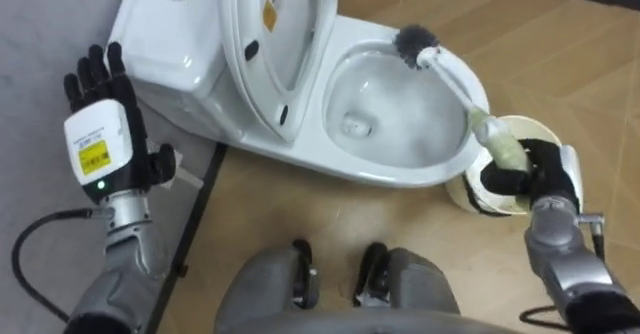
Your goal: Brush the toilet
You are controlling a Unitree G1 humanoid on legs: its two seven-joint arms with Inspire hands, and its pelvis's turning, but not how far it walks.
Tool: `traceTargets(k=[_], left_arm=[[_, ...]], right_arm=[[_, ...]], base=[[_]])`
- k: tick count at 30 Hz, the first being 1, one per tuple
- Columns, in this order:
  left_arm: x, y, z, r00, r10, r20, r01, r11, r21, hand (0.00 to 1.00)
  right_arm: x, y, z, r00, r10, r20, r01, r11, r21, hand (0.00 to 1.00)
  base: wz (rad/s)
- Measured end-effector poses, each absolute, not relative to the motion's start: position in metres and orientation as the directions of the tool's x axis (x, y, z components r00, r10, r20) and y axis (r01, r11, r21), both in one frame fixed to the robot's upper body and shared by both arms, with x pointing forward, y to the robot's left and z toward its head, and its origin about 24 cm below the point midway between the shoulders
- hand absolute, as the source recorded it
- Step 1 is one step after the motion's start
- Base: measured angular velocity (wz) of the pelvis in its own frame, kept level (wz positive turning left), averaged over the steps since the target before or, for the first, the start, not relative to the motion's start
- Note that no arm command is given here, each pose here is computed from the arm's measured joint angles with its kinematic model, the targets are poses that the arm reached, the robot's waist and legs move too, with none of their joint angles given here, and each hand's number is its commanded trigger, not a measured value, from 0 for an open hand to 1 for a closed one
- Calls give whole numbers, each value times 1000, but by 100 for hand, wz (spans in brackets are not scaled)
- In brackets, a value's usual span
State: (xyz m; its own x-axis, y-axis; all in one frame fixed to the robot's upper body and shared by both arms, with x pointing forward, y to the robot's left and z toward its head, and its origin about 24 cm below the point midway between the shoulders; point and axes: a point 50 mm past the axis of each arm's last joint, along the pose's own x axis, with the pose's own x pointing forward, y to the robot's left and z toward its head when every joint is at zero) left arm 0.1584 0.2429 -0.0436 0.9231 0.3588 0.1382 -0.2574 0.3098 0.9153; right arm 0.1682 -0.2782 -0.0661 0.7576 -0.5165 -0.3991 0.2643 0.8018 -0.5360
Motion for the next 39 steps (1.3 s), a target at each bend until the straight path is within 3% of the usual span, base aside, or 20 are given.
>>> traceTargets(k=[11, 21, 25, 35, 39], left_arm=[[125, 236, -56, 927, 376, -11, -150, 396, 906, 0], [103, 241, -72, 889, 423, -177, -86, 532, 842, 0], [87, 246, -89, 842, 456, -288, -45, 592, 805, 0], [80, 255, -101, 748, 563, -351, -154, 663, 733, 0], [68, 273, -109, 649, 638, -415, -219, 679, 701, 0]], right_arm=[[120, -269, -63, 747, -550, -375, 359, 807, -469, 100], [112, -273, -61, 754, -548, -363, 379, 814, -440, 100], [106, -273, -69, 704, -575, -418, 449, 815, -365, 100], [93, -280, -92, 585, -622, -521, 493, 782, -381, 100], [73, -284, -112, 455, -659, -599, 507, 745, -434, 100]], base=[[-5], [-17], [0], [-20], [-21]])
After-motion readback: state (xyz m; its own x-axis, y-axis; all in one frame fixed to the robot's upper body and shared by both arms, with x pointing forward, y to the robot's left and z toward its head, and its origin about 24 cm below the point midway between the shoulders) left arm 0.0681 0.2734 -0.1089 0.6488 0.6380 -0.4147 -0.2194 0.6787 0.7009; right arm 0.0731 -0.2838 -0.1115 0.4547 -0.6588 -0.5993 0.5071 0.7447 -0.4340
